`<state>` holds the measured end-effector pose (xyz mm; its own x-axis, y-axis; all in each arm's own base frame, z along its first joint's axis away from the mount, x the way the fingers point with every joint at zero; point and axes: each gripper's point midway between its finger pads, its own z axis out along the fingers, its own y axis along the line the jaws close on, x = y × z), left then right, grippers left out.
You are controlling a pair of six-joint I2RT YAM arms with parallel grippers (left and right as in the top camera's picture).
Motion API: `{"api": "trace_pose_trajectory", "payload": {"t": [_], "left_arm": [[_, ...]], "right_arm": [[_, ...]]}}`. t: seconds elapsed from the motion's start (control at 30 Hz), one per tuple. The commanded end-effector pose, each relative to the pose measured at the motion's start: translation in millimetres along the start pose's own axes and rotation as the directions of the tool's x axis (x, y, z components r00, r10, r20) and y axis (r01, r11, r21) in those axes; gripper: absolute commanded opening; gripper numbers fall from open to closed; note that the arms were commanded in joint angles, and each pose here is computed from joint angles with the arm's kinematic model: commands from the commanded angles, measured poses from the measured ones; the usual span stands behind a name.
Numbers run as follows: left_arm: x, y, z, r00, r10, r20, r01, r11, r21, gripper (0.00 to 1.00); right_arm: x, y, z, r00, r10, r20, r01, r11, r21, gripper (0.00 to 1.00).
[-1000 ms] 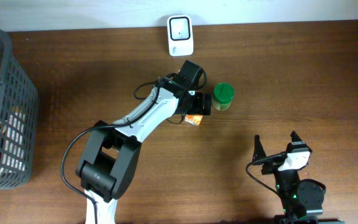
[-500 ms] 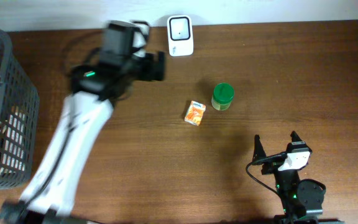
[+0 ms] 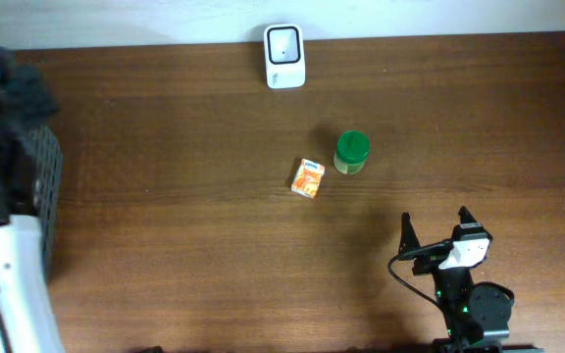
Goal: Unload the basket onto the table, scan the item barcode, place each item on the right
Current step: 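Reach the left gripper into the basket and grasp the mint toilet tissue pack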
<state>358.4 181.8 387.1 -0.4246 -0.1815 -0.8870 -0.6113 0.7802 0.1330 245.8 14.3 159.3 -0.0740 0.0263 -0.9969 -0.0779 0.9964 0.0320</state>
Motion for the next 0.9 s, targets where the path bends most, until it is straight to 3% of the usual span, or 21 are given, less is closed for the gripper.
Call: {"api": "trace_pose_trajectory", "payload": {"t": [0.0,0.3,0.4,0.53,0.87], "left_arm": [[7.1,55.8,25.7,0.998,-0.052,-0.040,0.046,0.990,-0.132,1.00],[64.7,139.4,89.0,0.962,-0.169,-0.214,0.116,0.963,-0.242,0.99],[100.9,160.0,110.8,0.932,-0.138,-0.335,0.048,0.964,-0.263,0.90],[153.9,176.4,131.8,0.860,-0.176,-0.479,0.037,0.958,-0.285,0.85],[224.3,174.4,168.1,0.770,-0.137,-0.623,-0.015,0.972,-0.232,0.86]], "right_arm": [[2.4,0.5,0.2,1.000,0.004,-0.002,-0.004,1.000,-0.001,0.98],[2.4,0.5,0.2,1.000,0.004,-0.002,-0.004,1.000,-0.001,0.98],[2.4,0.5,0.2,1.000,0.004,-0.002,-0.004,1.000,-0.001,0.98],[2.4,0.5,0.2,1.000,0.004,-0.002,-0.004,1.000,-0.001,0.98],[2.4,0.5,0.2,1.000,0.004,-0.002,-0.004,1.000,-0.001,0.98]]}}
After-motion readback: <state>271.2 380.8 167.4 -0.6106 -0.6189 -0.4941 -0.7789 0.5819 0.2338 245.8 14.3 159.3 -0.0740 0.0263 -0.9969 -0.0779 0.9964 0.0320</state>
